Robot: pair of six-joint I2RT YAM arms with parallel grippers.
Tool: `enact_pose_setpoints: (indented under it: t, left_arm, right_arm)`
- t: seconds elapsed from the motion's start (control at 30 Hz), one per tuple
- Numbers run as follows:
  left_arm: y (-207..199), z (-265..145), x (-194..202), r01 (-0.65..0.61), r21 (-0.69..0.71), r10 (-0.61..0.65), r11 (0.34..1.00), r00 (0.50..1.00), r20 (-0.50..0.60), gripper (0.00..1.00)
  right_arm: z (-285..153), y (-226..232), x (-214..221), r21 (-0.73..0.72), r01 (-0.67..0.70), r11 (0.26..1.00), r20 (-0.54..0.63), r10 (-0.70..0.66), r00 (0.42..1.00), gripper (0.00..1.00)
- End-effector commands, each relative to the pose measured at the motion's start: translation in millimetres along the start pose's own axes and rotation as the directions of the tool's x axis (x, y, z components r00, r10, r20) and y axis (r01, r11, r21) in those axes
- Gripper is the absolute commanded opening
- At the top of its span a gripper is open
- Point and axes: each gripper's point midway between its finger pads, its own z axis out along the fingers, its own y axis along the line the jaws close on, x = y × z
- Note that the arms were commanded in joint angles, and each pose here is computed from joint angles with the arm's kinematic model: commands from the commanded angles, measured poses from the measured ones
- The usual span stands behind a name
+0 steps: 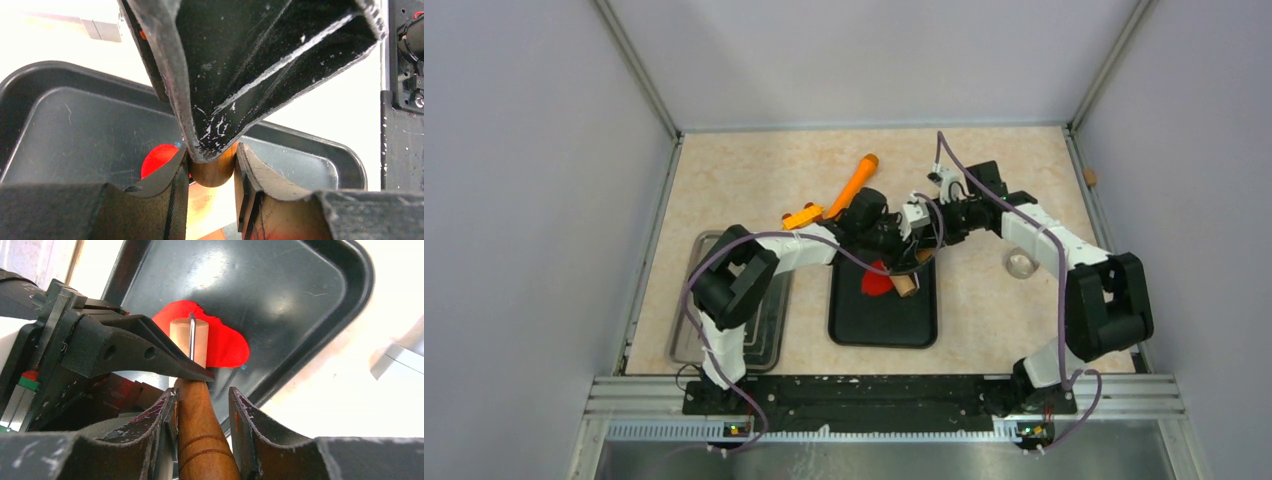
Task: Roll out the dumpling wrappers from the dough
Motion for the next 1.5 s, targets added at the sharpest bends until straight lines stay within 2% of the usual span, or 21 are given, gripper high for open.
enact_pose_setpoints:
  t: [0.0,0.27,0.43,0.6,0.73,0.8,1.03,1.17,1.3,1.47]
  left_arm:
    - [21.8,30.5,27.8,0.065,-0.078,-0.069,0.995,0.997,-0.046,0.0]
    - [30.2,51.3,10.8,0.04,-0.072,-0.041,0.997,0.999,-0.022,0.0]
    - [30.5,56.6,-10.7,0.019,-0.071,-0.018,0.997,1.0,0.012,0.0]
    - [20.8,30.4,-52.9,-0.023,-0.077,0.028,0.997,0.998,0.058,0.0]
    - [7.0,2.6,-86.6,-0.014,-0.07,0.021,0.997,0.994,0.111,0.0]
    - [4.3,-5.2,-90.4,0.006,-0.071,0.002,0.997,0.993,0.116,0.0]
    - [25.1,-14.2,-65.3,0.094,-0.073,-0.088,0.993,0.993,0.081,0.0]
    - [51.1,-16.9,-46.5,0.208,-0.081,-0.203,0.975,0.977,0.067,0.0]
    - [72.7,-23.4,-23.8,0.142,-0.166,-0.138,0.976,0.99,0.032,0.0]
    - [70.6,-32.3,10.7,0.174,-0.174,-0.18,0.969,0.983,-0.018,0.0]
  right_arm:
    - [5.1,-49.6,35.8,0.222,0.073,0.972,-0.109,-0.05,0.993,0.0]
    - [-3.5,-53.7,32.8,0.245,0.069,0.967,-0.1,-0.045,0.994,0.0]
    - [-16.9,-47.5,13.2,0.224,0.061,0.973,-0.056,-0.049,0.997,0.0]
    - [-45.2,-2.9,-25.8,0.089,0.079,0.993,0.035,-0.082,0.996,0.0]
    - [-64.0,22.7,-50.0,0.024,0.079,0.997,0.091,-0.081,0.993,0.0]
    - [-63.9,27.2,-57.0,0.004,0.061,0.998,0.106,-0.061,0.993,0.0]
    - [-24.6,10.2,-60.3,-0.027,-0.072,0.997,0.062,0.074,0.995,0.0]
    - [-4.9,-1.1,-59.5,-0.034,-0.102,0.994,0.034,0.104,0.994,0.0]
    - [12.4,-12.0,-52.3,-0.024,-0.081,0.996,-0.001,0.081,0.997,0.0]
    - [36.7,-20.6,-22.3,-0.005,-0.081,0.997,-0.082,0.081,0.993,0.0]
